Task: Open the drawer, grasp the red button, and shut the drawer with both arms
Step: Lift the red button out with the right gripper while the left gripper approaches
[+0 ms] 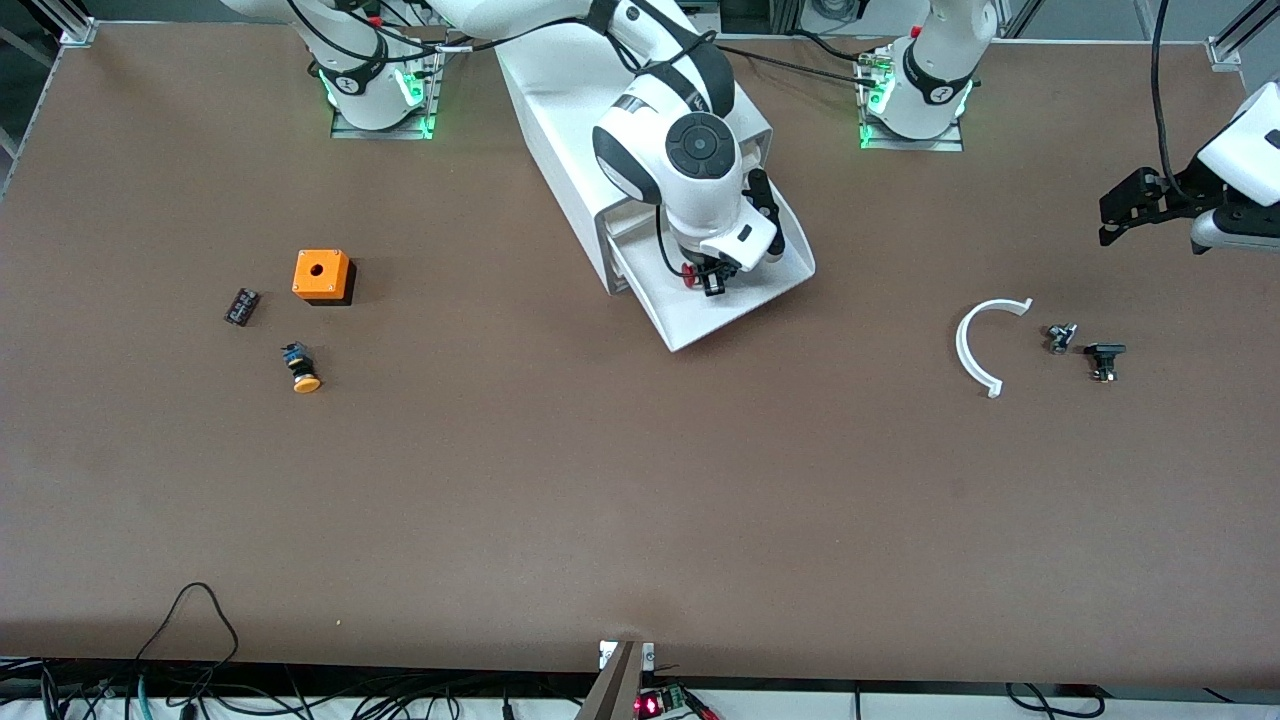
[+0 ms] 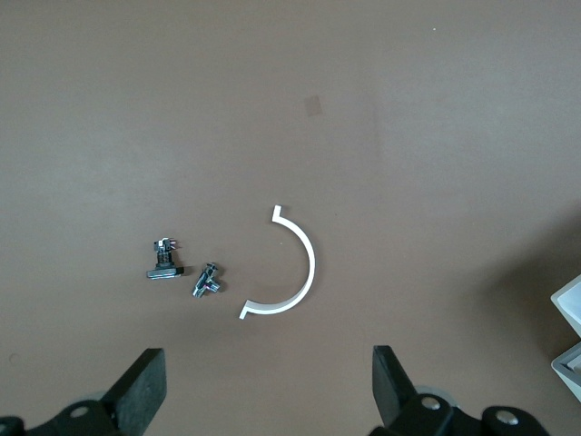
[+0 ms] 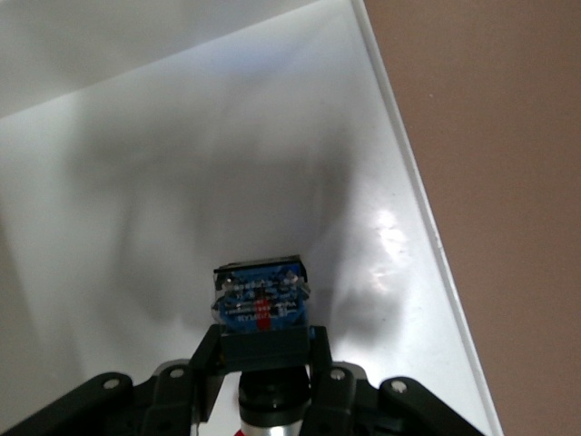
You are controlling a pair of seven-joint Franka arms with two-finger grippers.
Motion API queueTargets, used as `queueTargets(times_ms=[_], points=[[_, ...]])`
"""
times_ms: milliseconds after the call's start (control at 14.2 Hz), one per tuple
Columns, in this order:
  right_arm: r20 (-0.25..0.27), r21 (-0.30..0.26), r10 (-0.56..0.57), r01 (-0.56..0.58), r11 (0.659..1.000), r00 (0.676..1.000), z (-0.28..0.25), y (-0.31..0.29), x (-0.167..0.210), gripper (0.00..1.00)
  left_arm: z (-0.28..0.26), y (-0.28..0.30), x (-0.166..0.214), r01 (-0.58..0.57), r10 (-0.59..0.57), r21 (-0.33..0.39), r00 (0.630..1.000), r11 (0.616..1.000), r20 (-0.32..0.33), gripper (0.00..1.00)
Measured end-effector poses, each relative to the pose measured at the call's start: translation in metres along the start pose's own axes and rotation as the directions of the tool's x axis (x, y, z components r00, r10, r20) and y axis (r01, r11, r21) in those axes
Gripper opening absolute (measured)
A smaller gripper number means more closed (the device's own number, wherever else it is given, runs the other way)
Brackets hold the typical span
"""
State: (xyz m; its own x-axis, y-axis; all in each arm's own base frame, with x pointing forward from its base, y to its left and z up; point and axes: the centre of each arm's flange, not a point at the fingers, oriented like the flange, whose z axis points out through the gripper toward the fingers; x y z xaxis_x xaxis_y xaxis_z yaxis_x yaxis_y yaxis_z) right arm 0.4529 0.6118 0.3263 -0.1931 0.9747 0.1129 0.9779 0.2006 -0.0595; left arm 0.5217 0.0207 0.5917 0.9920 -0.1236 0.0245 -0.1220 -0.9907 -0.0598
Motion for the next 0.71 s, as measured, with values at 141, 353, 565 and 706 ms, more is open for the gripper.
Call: queueTargets(times_ms=[141,353,565,706], points=[[-0.01,-0.011,-0.004,0.004,1.0,1.0,-0.006,0.0,0.004,0.41,0.0,0.0,0.0,0.0,0.0,0.0,1.0,1.0,0.0,1.0],[-0.045,-0.055,0.012,-0.014,0.998,0.999,-0.045,0.003,0.004,0.41,0.0,0.0,0.0,-0.001,0.001,0.0,1.0,1.0,0.0,1.0],[-0.098,-0.104,0.151,-0.161,0.981,0.984,-0.111,0.022,-0.031,0.41,0.004,0.006,0.004,-0.002,0.002,-0.002,1.0,1.0,0.003,1.0],[-0.128,-0.111,0.296,-0.31,0.944,0.947,-0.139,0.041,-0.069,0.41,0.027,0.021,0.02,0.038,-0.038,-0.011,0.999,0.999,-0.003,1.0]])
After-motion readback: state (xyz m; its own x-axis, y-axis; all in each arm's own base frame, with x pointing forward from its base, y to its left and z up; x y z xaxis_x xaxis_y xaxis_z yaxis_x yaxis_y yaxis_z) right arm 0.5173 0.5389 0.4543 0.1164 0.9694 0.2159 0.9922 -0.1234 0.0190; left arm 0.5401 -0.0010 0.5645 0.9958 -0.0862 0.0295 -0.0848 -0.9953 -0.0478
